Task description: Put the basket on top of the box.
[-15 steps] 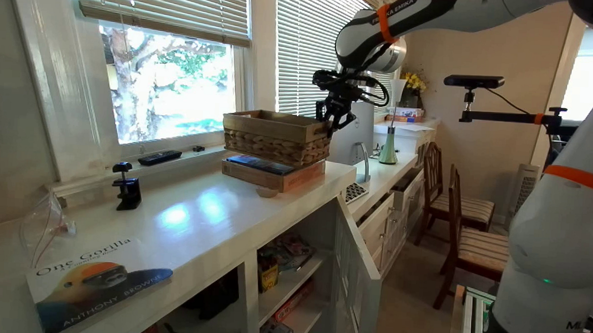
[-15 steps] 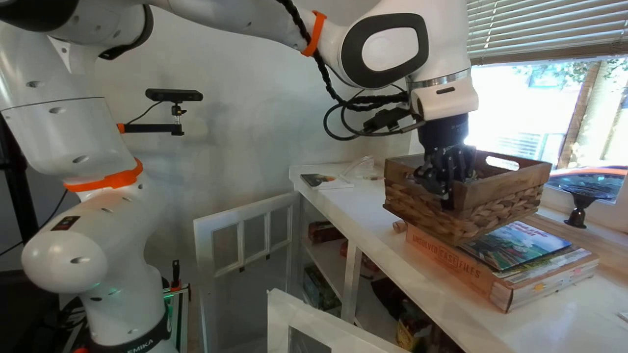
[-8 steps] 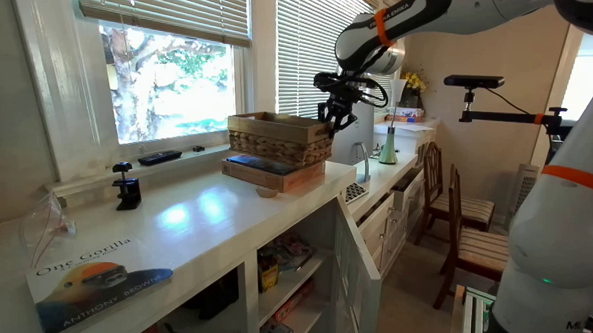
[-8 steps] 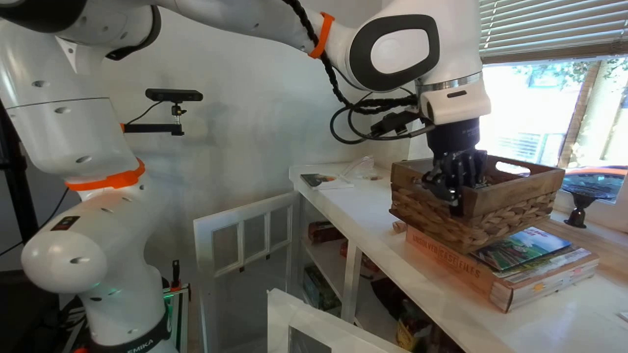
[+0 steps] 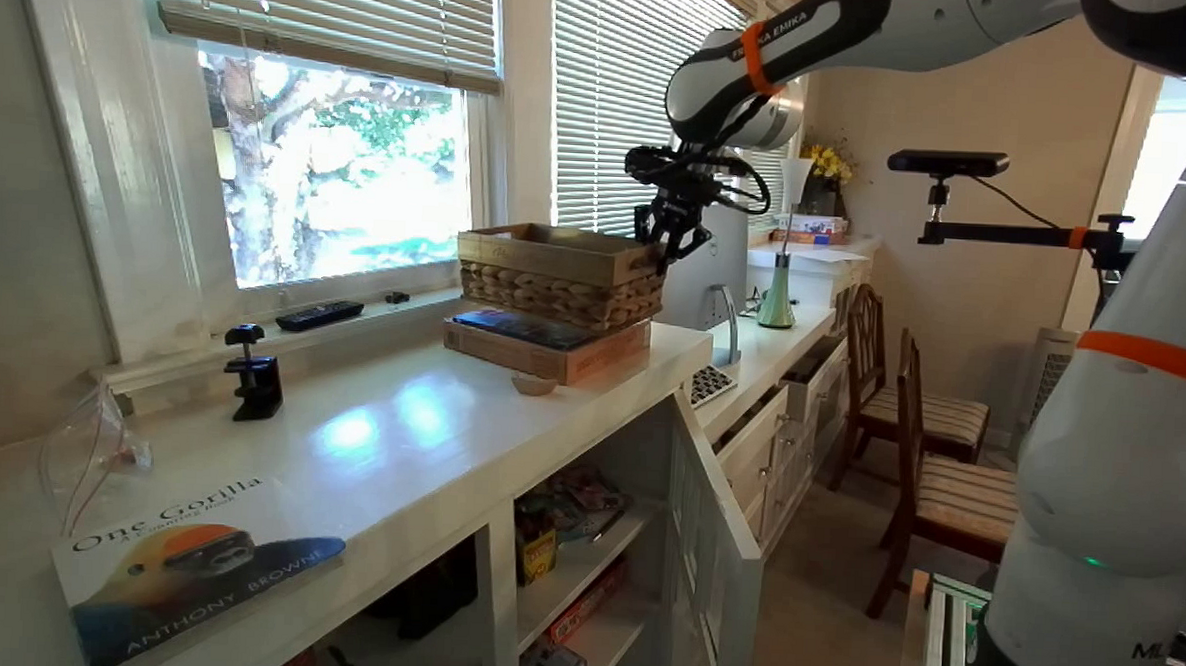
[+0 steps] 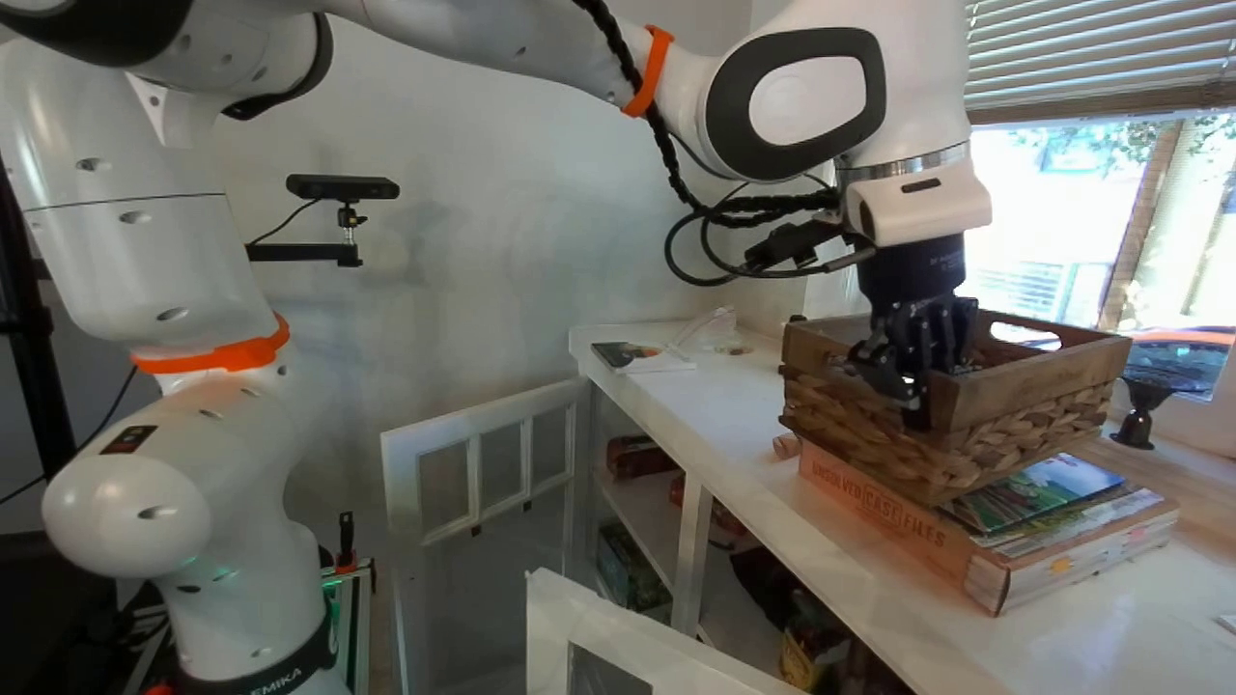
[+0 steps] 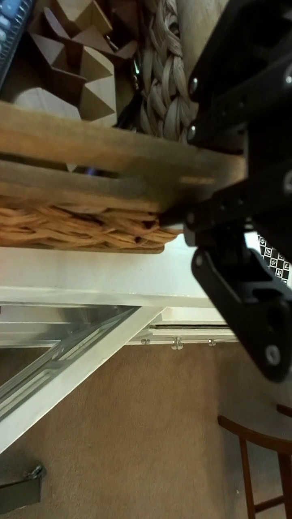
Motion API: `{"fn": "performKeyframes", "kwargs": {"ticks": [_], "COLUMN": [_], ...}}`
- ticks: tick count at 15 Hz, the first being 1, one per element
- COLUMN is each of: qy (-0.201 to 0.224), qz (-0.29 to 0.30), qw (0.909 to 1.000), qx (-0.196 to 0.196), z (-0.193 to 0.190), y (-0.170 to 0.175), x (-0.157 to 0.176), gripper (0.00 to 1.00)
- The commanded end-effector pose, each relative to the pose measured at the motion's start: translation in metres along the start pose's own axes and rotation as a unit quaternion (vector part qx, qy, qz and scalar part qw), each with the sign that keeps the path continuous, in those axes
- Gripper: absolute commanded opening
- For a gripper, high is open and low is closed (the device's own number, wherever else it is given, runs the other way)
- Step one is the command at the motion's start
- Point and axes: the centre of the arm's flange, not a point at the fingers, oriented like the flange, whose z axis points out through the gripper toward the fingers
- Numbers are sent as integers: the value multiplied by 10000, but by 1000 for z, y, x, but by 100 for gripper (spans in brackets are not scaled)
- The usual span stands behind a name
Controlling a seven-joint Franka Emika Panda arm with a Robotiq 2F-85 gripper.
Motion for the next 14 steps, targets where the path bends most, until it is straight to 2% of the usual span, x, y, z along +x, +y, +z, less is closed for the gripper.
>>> {"fn": "performKeyframes", "kwargs": {"ticks": [1,14], "qy": [96,104], "qz": [0,-3], "qw": [9998,9999], "qx": [144,127], "z": [-11,0], "y": [-16,-29], "x": [6,13], "gripper": [4,4]}}
